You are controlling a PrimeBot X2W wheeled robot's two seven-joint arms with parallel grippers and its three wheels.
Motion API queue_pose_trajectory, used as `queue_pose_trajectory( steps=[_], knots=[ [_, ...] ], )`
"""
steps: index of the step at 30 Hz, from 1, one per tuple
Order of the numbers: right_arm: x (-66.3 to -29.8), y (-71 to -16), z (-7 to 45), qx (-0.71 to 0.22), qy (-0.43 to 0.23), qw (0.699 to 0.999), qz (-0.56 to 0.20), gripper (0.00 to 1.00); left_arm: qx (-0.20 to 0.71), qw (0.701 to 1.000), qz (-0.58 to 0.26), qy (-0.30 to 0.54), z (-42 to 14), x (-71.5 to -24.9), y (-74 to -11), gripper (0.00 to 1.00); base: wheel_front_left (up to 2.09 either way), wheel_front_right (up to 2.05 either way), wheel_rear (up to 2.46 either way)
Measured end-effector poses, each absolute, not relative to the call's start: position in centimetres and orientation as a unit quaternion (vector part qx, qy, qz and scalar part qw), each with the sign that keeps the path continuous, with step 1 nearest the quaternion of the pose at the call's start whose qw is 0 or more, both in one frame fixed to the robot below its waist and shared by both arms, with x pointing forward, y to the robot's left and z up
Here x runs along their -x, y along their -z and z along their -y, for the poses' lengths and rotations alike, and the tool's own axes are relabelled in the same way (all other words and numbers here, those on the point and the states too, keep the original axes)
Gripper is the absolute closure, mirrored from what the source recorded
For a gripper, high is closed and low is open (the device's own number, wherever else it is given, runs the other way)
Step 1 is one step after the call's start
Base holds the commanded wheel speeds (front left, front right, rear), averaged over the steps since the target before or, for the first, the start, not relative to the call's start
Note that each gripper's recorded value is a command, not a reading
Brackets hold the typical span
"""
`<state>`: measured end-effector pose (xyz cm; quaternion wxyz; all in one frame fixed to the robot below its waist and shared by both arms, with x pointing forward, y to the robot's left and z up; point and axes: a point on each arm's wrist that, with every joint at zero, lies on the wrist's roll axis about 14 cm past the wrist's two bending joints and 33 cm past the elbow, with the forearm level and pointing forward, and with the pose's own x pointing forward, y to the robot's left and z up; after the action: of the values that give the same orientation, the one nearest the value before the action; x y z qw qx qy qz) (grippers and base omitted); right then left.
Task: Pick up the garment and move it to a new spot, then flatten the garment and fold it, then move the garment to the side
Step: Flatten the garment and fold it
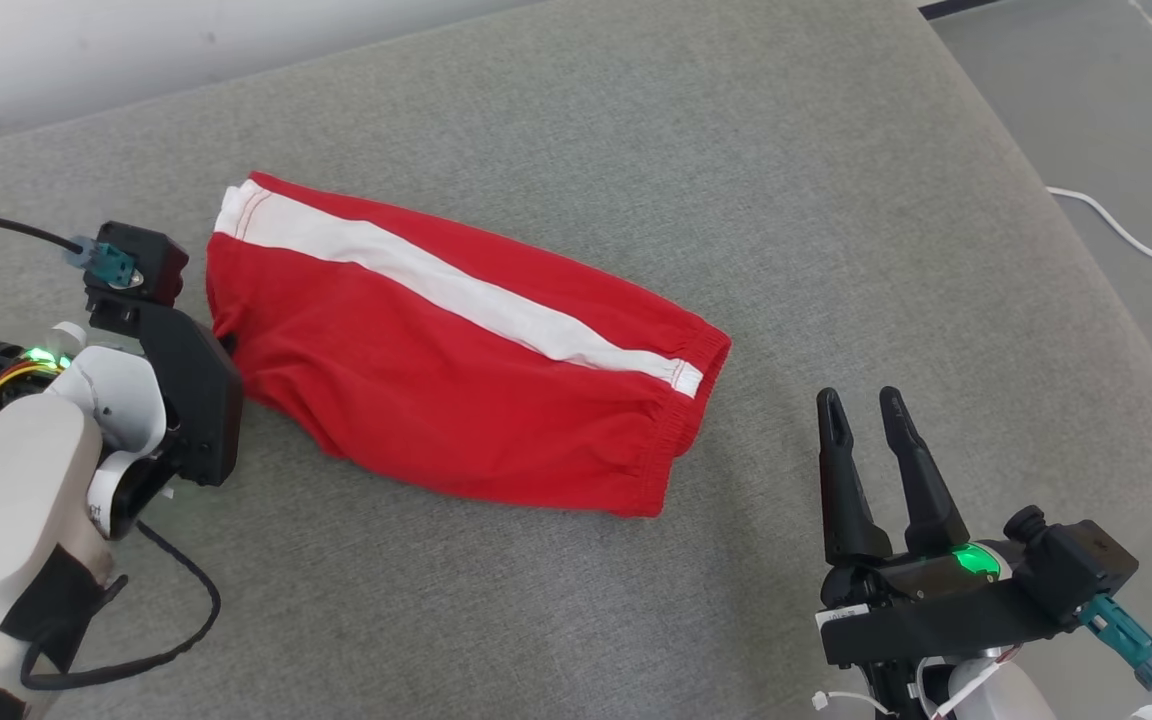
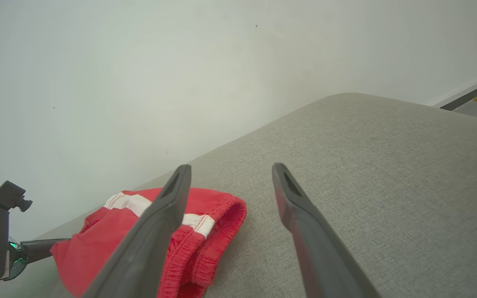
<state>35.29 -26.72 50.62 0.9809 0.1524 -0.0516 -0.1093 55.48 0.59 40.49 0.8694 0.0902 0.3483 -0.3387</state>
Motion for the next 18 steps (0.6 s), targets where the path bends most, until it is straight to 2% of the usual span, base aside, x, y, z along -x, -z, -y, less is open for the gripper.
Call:
queue_pose_trajectory(
  steps=[10,18],
  knots=[
    [-35.9,-50.8,25.7,-0.152,0.084,0.983,0.054,0.00,-0.048,0.911,-0.276,0.303,-2.0,-55.9,-44.1,1.00,0.00,0.00,0.00],
    [-35.9,-50.6,25.0,-0.154,0.069,0.984,0.051,0.00,0.016,0.936,-0.236,0.261,-4.8,-52.6,-45.0,1.00,0.00,0.00,0.00]
  ],
)
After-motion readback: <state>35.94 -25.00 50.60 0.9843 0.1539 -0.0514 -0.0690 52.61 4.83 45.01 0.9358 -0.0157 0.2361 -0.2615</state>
